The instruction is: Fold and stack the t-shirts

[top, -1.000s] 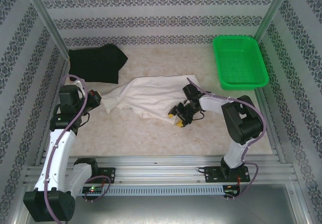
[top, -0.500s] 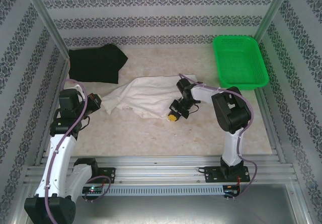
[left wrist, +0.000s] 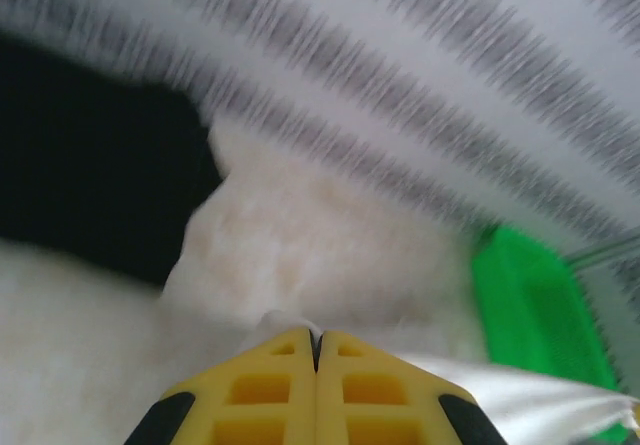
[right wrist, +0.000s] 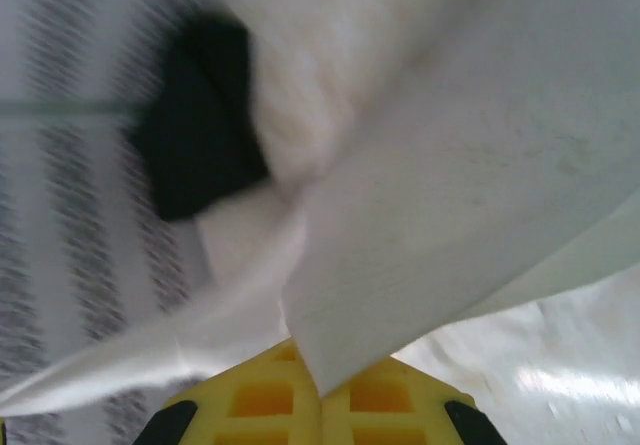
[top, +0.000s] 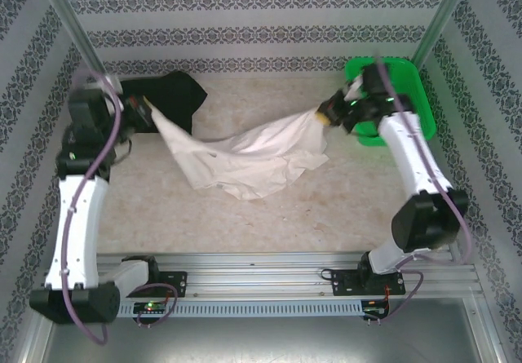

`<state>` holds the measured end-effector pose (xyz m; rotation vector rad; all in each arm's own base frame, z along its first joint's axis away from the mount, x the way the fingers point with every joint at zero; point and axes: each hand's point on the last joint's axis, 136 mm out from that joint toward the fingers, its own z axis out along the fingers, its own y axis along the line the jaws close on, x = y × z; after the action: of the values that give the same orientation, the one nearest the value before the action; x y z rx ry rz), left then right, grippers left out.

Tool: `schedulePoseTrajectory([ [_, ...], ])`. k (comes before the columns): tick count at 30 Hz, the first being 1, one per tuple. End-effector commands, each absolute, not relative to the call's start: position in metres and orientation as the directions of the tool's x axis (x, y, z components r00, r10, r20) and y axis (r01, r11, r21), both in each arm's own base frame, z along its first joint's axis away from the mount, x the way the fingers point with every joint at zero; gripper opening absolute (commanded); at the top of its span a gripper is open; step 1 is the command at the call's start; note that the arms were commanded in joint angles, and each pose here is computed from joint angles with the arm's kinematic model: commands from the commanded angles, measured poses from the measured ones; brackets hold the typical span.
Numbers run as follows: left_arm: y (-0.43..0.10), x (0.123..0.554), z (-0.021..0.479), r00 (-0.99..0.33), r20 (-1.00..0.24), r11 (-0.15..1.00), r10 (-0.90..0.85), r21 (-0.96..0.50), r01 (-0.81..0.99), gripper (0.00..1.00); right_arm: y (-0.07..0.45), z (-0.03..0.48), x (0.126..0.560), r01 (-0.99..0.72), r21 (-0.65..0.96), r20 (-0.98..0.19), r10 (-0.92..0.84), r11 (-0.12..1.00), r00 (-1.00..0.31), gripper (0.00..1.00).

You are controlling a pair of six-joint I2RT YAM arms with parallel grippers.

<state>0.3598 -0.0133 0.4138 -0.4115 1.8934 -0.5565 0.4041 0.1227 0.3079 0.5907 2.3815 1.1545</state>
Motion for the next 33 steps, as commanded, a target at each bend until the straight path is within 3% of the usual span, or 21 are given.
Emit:
schedulePoseTrajectory([
  [1,-0.015,0.373,0.502,-0.247,-0.832,0.843,-0.496,-0.53,0.094,0.0,0.114,0.386,0.401,0.031,0.832,-0.328,0.536,0.554,-0.778,0.0],
  [7,-0.022,0.4,0.601,-0.097,-0.861,0.823,-0.499,-0.507,0.256,0.0,0.1,0.48,0.416,-0.142,0.858,-0.444,0.576,0.493,-0.686,0.0],
  [13,-0.044,0.467,0.62,-0.138,-0.796,0.672,-0.59,-0.578,0.463,0.0,0.08,0.522,0.471,-0.25,0.853,-0.505,0.604,0.458,-0.616,0.0],
  [19,-0.033,0.522,0.622,-0.156,-0.672,0.489,-0.724,-0.659,0.572,0.0,0.043,0.539,0.537,-0.354,0.88,-0.469,0.69,0.316,-0.552,0.0],
  [24,-0.006,0.511,0.645,-0.047,-0.668,0.52,-0.743,-0.62,0.588,0.0,0.013,0.544,0.559,-0.389,0.882,-0.443,0.746,0.265,-0.497,0.0],
  [33,0.031,0.447,0.704,0.13,-0.681,0.575,-0.72,-0.482,0.661,0.0,-0.012,0.571,0.527,-0.424,0.851,-0.496,0.741,0.31,-0.453,0.0],
])
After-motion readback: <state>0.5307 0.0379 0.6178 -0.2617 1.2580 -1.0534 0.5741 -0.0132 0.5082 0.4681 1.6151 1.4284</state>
